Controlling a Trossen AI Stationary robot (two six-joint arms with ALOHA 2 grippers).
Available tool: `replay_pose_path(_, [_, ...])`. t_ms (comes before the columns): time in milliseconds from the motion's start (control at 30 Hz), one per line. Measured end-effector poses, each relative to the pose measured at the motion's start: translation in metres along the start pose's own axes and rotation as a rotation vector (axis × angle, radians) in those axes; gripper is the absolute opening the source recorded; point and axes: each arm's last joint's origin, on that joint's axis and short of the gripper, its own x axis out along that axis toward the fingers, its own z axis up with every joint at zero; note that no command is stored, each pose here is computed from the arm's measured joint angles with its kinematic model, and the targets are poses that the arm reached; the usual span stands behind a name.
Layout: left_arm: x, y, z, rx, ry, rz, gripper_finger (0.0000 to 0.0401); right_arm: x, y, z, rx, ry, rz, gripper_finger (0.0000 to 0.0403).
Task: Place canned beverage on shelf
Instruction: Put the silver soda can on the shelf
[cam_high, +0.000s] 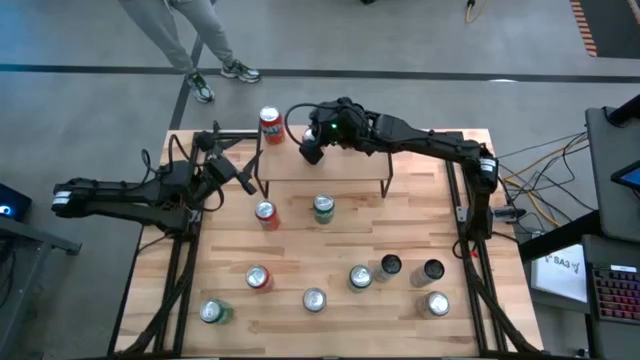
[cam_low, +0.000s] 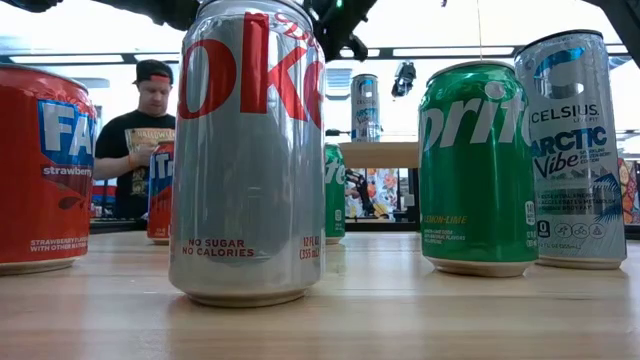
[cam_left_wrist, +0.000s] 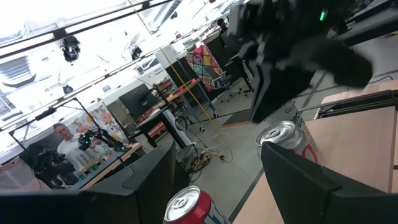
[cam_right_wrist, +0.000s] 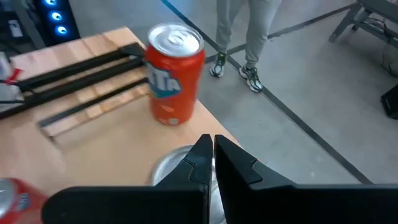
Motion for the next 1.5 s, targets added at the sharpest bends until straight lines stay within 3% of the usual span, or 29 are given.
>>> replay_pose_path(267, [0.000, 0.000, 0.000, -0.001, -0.001, 0.000, 0.0223, -0.024, 0.014, -0.002, 0.041, 0.148, 0.126, 0.0009])
replay_pose_path(533, [0.000, 0.000, 0.000, -0.005, -0.010, -0.011, 0.0223, -0.021, 0.024, -0.024, 0.064, 0.327, 0.102, 0.0009])
replay_pose_path(767, [0.000, -0.001, 0.001, -0.009, -0.019, -0.022, 0.0223, 0.001, 0.033, -0.034, 0.023, 0.349, 0.068, 0.0009])
replay_pose_path(1200, [0.000, -0.001, 0.001, -0.008, -0.018, -0.022, 0.0223, 0.011, 0.032, -0.027, -0.013, 0.242, 0.001, 0.0009])
replay_pose_path(1500, [0.000, -0.001, 0.001, -0.027, -0.019, -0.024, 0.0223, -0.013, 0.038, -0.023, -0.067, 0.234, 0.031, 0.0009])
